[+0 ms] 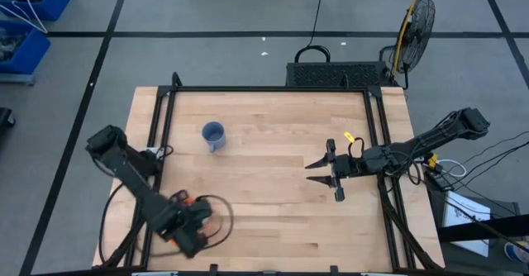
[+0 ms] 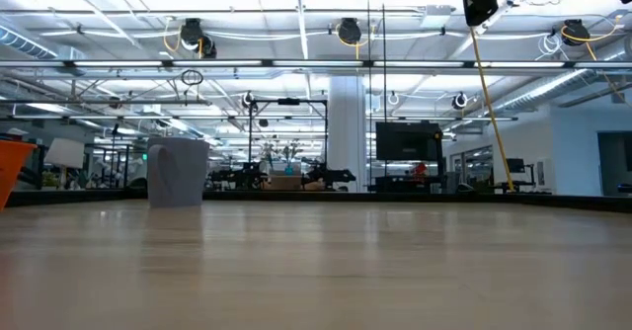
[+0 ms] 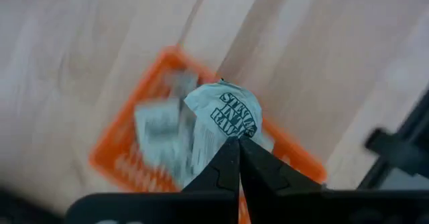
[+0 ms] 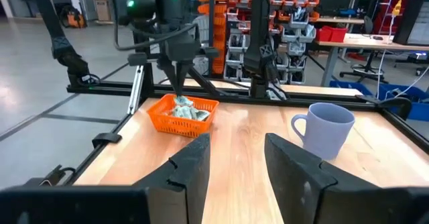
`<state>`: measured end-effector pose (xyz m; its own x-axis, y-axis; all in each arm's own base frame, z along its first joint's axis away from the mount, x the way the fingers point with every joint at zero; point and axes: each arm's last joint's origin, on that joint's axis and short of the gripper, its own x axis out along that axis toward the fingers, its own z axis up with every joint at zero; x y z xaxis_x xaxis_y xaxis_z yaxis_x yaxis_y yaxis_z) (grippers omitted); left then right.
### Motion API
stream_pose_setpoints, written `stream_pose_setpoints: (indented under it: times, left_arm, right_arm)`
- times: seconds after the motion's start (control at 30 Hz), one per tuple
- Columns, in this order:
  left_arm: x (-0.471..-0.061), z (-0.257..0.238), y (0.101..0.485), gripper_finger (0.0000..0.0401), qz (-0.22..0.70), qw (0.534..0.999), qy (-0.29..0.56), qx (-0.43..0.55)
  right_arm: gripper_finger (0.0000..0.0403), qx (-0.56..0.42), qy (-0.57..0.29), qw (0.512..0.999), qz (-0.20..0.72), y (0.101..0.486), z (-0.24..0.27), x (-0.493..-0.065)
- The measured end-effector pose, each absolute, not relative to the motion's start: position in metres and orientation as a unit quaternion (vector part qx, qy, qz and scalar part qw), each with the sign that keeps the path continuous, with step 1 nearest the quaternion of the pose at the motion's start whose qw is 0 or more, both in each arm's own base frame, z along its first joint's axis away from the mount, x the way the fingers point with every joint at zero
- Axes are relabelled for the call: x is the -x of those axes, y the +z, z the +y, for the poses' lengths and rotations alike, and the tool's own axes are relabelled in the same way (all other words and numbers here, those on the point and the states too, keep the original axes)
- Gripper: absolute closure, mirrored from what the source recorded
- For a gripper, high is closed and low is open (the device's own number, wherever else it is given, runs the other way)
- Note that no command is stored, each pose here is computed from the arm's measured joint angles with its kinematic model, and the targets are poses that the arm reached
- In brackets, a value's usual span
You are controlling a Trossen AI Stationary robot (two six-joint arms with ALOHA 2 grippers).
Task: Pick and place Stevia / Truvia into bins
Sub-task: Put the stevia packet into the orange bin, then return to Home Position
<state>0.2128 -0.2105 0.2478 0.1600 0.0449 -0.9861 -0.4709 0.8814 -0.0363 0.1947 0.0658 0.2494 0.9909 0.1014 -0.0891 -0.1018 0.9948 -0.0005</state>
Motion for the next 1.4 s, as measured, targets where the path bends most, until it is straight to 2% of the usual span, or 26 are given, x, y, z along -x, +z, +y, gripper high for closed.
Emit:
stream_pose_setpoints:
  times: [0.17,0.37,0.6,0.8,0.97,1.1,1.23,1.33,1.4]
  left_arm:
    - [-0.196,-0.224,0.237,0.0385,0.624,0.727,0.232,0.167]
    - [-0.205,-0.222,0.227,0.0394,0.621,0.720,0.262,0.166]
    - [-0.221,-0.210,0.215,0.0343,0.639,0.688,0.300,0.170]
    - [-0.227,-0.204,0.214,0.0301,0.648,0.686,0.290,0.159]
    - [-0.234,-0.196,0.215,0.0289,0.653,0.704,0.256,0.108]
    - [-0.237,-0.187,0.216,0.0288,0.658,0.717,0.228,0.031]
    - [-0.235,-0.173,0.219,0.0288,0.642,0.717,0.264,-0.056]
    - [-0.228,-0.160,0.227,0.0288,0.627,0.699,0.318,-0.132]
    - [-0.226,-0.153,0.234,0.0288,0.606,0.709,0.326,-0.152]
  right_arm:
    - [0.0268,0.015,0.051,0.998,0.038,0.250,0.066,-0.195]
    - [0.0268,0.033,0.051,0.998,0.009,0.256,0.066,-0.195]
    - [0.0268,0.060,0.050,0.997,-0.007,0.259,0.066,-0.195]
    - [0.0268,0.071,0.050,0.996,-0.008,0.259,0.066,-0.195]
    - [0.0268,0.063,0.050,0.997,-0.008,0.259,0.066,-0.195]
    - [0.0268,0.028,0.049,0.998,-0.010,0.262,0.064,-0.191]
    - [0.0268,0.020,0.049,0.999,-0.009,0.270,0.058,-0.175]
    - [0.0268,0.026,0.049,0.998,0.010,0.272,0.053,-0.161]
    - [0.0268,0.031,0.049,0.998,0.021,0.272,0.050,-0.153]
